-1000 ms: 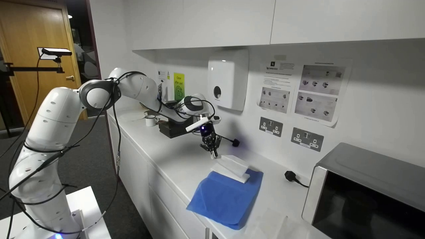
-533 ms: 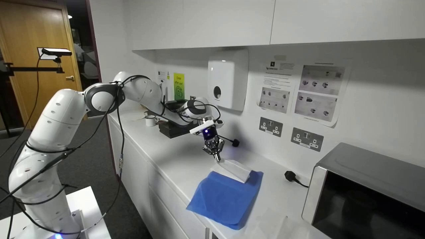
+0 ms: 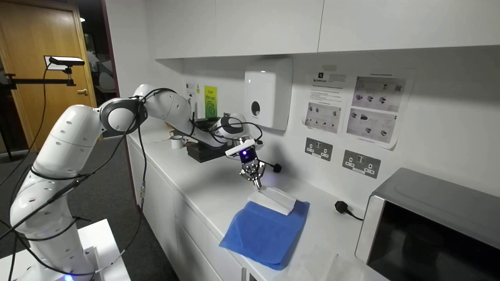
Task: Pick up the napkin from the counter and put it on the blue cloth
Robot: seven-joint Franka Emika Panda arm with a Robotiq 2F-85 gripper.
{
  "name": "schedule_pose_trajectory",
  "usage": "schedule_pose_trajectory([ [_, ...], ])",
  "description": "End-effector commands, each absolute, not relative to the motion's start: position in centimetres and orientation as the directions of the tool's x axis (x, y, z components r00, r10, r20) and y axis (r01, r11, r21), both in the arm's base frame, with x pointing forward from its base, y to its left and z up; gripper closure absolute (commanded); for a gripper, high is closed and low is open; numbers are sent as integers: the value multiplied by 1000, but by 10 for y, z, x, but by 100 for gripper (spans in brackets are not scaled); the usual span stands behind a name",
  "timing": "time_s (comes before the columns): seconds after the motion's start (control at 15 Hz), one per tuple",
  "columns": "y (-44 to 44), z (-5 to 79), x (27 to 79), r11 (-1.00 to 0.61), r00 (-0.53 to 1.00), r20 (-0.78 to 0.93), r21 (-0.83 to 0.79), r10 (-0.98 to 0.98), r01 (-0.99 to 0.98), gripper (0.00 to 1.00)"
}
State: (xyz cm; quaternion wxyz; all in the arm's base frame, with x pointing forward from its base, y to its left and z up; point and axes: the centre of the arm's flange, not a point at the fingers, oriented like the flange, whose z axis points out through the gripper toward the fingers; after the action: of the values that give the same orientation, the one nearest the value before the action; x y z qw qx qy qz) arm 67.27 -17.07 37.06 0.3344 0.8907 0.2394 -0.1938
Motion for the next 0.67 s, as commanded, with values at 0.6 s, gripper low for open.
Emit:
schedule_pose_trajectory([
  [0.6, -182, 358, 694, -657, 780, -513, 456, 358, 601, 100],
])
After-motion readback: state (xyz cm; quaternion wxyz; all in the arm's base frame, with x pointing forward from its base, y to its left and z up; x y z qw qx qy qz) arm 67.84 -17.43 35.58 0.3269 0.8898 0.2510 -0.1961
